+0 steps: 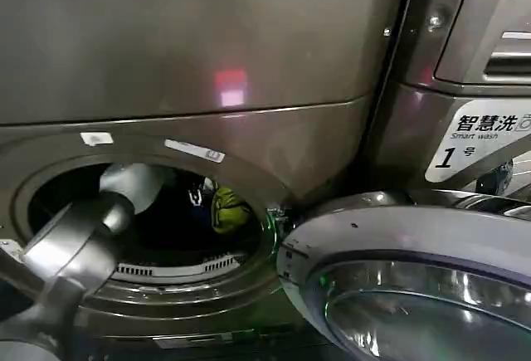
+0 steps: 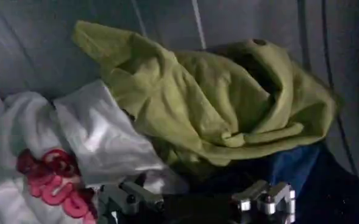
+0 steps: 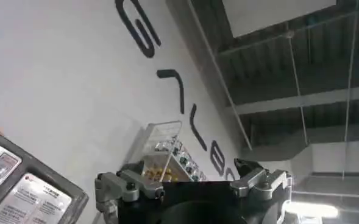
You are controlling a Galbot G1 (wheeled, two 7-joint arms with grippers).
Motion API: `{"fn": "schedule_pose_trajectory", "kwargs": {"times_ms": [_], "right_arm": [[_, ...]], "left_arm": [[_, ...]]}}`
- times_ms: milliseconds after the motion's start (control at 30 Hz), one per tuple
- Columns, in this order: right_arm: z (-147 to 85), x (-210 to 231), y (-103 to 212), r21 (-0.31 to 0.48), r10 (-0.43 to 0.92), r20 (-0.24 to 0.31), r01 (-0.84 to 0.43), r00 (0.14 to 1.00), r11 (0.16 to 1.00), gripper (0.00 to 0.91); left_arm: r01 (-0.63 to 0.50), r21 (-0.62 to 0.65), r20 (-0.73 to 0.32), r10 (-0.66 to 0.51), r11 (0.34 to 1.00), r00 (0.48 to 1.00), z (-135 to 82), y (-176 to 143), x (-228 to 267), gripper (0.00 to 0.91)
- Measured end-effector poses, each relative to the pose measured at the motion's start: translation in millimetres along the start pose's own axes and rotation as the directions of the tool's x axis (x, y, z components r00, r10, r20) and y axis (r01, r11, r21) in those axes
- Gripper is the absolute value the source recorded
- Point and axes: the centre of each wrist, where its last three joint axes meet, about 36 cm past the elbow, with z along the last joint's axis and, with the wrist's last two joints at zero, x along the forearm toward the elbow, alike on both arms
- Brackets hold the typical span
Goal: Grasp the clothes from the dryer.
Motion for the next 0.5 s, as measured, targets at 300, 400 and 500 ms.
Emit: {"fn": "schedule_pose_trajectory", "kwargs": {"times_ms": [300, 400, 500], "right_arm": [[2.3, 1.0, 0.6, 0.006, 0.002, -0.001, -0.002, 1.000, 1.000, 0.907], [2.6, 1.4, 0.3, 0.005, 0.004, -0.001, -0.004, 1.000, 1.000, 0.907], [2.8, 1.3, 0.1, 0.006, 0.005, -0.002, -0.005, 1.000, 1.000, 0.907]], "left_arm": [[-0.036, 0.026, 0.006, 0.036, 0.999, 0.999, 5.3, -14.8, -27.6, 0.262], [-0.048, 0.021, 0.008, 0.048, 0.999, 0.999, 4.4, -15.4, -29.8, 0.000], [-0.061, 0.016, 0.014, 0.061, 0.998, 0.998, 4.6, -17.9, -34.3, 0.000]]}}
